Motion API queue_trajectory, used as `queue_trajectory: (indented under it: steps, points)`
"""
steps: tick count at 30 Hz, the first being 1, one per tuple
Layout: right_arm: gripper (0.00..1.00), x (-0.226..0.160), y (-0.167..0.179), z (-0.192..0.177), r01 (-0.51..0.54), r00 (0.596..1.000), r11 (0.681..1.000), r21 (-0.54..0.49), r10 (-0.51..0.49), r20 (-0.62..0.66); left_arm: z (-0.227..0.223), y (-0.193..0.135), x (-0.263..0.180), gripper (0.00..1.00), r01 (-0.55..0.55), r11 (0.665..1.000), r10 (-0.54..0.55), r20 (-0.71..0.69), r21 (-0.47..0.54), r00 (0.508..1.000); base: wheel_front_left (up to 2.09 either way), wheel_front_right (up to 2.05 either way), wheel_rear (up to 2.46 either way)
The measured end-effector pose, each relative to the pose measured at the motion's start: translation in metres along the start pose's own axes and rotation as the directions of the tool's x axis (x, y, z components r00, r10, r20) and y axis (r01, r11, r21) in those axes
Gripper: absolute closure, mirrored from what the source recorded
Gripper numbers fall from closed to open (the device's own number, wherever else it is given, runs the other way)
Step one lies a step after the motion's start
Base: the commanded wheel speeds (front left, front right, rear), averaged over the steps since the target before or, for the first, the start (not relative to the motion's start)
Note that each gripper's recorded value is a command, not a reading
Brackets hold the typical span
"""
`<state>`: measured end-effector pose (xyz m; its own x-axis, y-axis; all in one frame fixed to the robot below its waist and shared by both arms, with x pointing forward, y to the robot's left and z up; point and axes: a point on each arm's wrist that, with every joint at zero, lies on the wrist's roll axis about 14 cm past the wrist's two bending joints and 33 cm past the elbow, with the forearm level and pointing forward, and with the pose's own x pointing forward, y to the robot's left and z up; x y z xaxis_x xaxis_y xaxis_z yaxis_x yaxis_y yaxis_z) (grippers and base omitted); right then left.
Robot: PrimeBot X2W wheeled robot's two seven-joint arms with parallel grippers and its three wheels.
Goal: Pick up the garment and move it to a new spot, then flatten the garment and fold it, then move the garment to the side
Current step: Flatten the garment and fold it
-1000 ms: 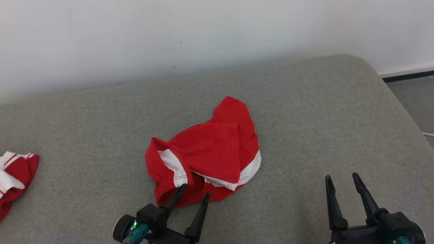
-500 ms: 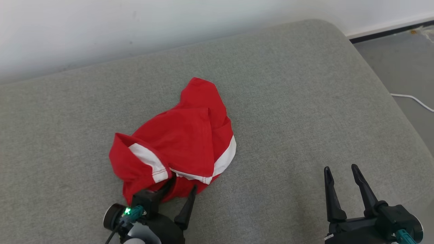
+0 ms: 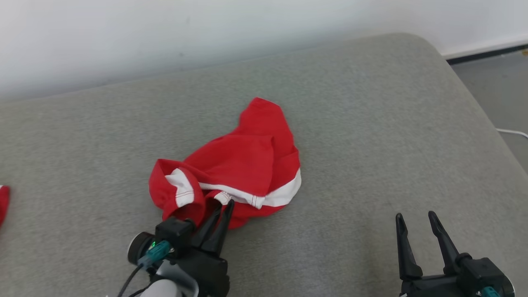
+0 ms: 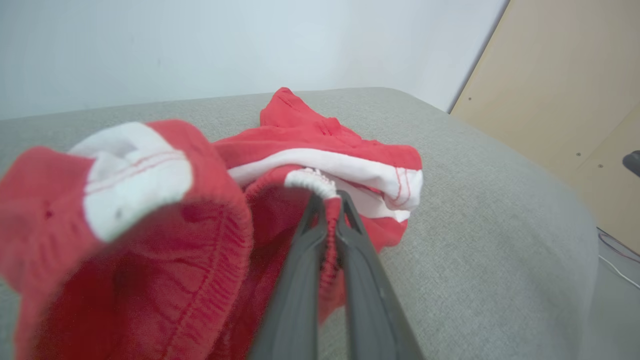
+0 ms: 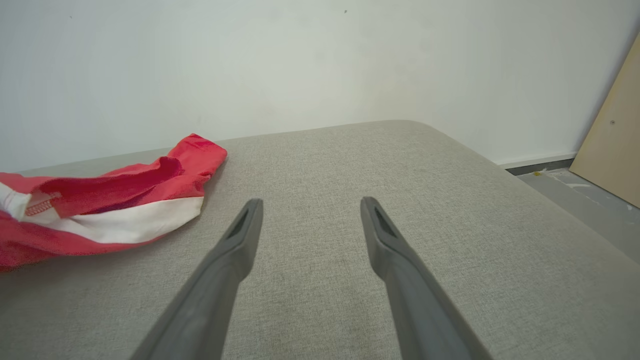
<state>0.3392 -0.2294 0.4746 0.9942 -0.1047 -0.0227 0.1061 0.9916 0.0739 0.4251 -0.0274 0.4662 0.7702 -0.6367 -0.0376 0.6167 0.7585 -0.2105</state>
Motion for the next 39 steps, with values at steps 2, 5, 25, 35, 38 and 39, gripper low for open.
queue_trajectory:
  steps: [2, 5, 25, 35, 38, 39]
  points:
    - [0.00, 0.000, 0.005, -0.002, -0.016, 1.000, 1.000, 0.005, 0.016, -0.006, 0.010, 0.008, -0.012, 1.00, -0.023, 1.000, 0.023, 0.031, 0.014, 0.999, 0.00, 0.00, 0.00]
    - [0.00, 0.003, 0.016, -0.003, -0.049, 0.999, 0.999, 0.012, 0.049, -0.005, 0.025, 0.020, -0.032, 1.00, -0.065, 0.997, 0.061, 0.076, 0.040, 0.995, 0.00, 0.00, 0.00]
    - [0.00, 0.023, 0.093, 0.003, -0.281, 0.960, 0.959, 0.041, 0.280, 0.023, -0.036, 0.054, -0.189, 0.00, -0.436, 0.898, 0.433, -0.047, -0.061, 0.900, 0.00, 0.00, 0.00]
    - [0.00, 0.018, 0.087, 0.005, -0.269, 0.963, 0.962, 0.044, 0.268, 0.027, 0.042, 0.082, -0.199, 0.00, -0.515, 0.857, 0.509, 0.206, -0.030, 0.836, 0.00, 0.00, 0.00]
    - [0.00, 0.017, 0.090, 0.004, -0.276, 0.961, 0.960, 0.044, 0.275, 0.026, 0.057, 0.095, -0.209, 0.00, -0.564, 0.825, 0.552, 0.251, -0.027, 0.795, 0.00, 0.00, 0.00]
    - [0.00, 0.017, 0.092, 0.004, -0.281, 0.960, 0.959, 0.044, 0.280, 0.025, 0.060, 0.100, -0.214, 0.00, -0.584, 0.811, 0.569, 0.260, -0.026, 0.780, 0.00, 0.00, 0.00]
